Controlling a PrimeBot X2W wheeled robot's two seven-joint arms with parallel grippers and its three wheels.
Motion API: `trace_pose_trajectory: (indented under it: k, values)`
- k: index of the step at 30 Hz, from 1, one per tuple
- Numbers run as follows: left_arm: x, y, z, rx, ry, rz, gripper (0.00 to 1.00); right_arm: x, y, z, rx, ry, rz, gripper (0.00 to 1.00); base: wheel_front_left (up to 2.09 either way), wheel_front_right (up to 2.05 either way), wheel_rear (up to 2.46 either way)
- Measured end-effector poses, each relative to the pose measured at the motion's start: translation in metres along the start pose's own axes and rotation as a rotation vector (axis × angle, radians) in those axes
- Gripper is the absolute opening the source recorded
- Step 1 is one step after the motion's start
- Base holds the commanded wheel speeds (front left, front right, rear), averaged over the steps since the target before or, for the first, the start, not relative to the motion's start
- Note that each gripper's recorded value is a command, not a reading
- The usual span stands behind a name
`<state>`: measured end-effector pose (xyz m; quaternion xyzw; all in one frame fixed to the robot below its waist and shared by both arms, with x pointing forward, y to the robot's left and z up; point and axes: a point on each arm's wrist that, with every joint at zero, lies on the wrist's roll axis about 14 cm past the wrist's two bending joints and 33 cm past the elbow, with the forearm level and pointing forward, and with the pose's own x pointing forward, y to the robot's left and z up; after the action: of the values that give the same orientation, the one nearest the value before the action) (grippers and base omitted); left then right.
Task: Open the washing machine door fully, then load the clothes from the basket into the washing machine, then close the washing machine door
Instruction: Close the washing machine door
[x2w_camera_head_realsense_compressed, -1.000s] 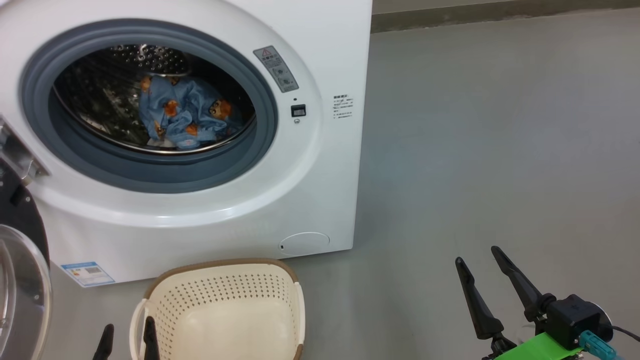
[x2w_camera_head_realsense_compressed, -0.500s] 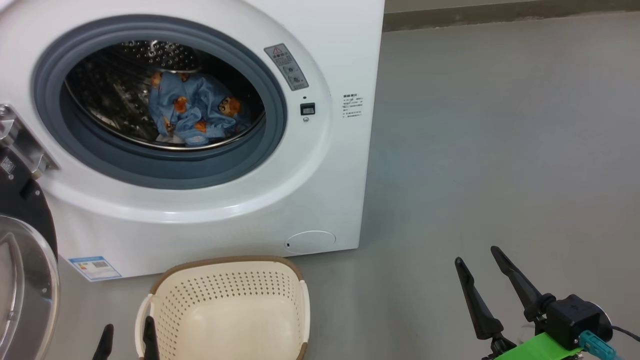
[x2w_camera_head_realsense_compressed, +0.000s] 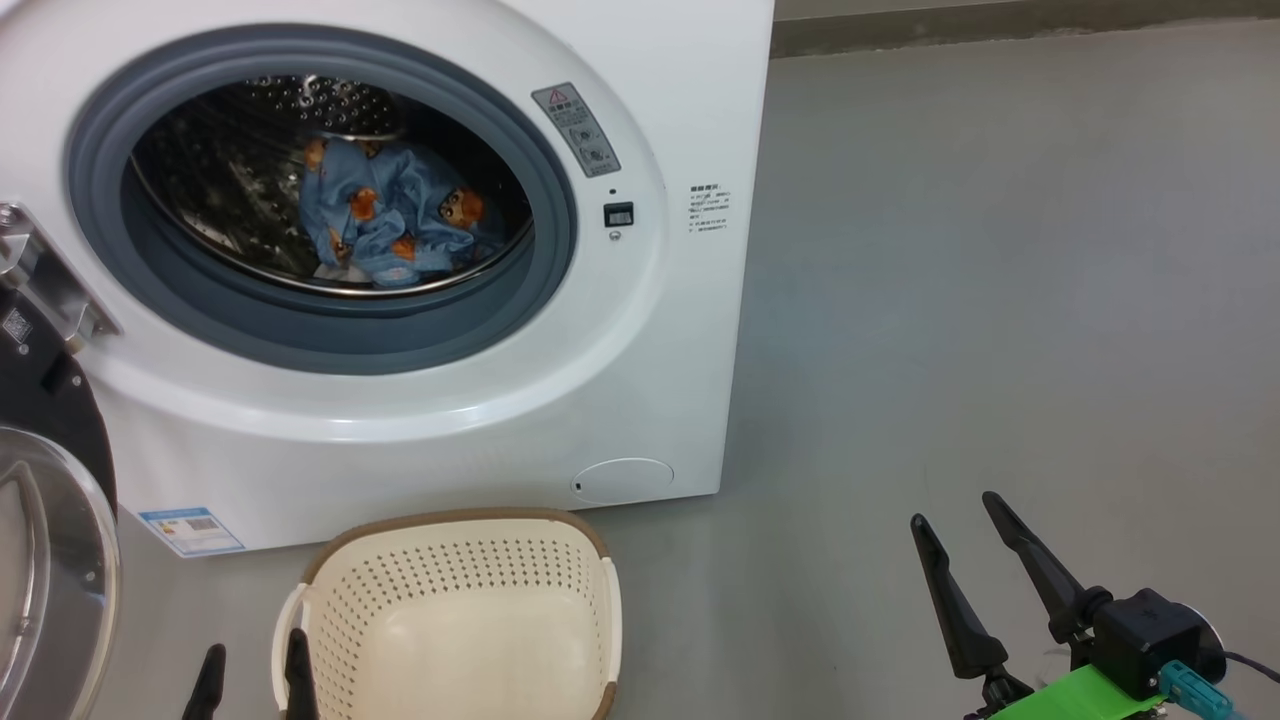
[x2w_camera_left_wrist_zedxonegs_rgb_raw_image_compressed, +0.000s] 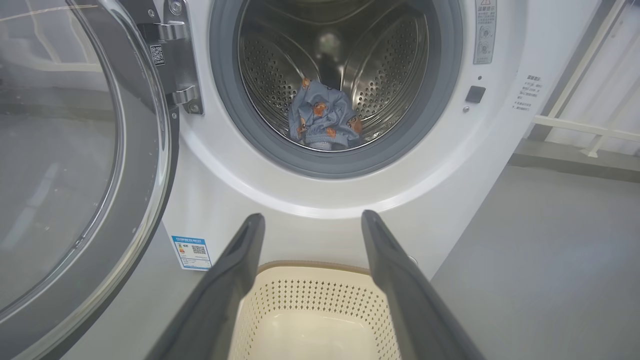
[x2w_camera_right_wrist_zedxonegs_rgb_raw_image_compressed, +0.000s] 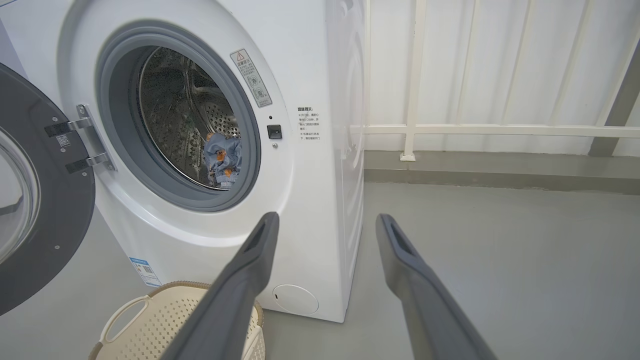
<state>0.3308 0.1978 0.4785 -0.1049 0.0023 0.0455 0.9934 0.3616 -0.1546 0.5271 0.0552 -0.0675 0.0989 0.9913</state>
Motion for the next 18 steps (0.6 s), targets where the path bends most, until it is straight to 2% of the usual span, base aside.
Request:
trace_pose_trajectory:
  k: [18]
  values:
    - [0.0010,0.0018,0.0018,0.001,-0.005,0.007,1.00,0.0010,-0.0019,-0.0099,0.004,0.030,-0.005,1.00,0.00,0.00,0.00]
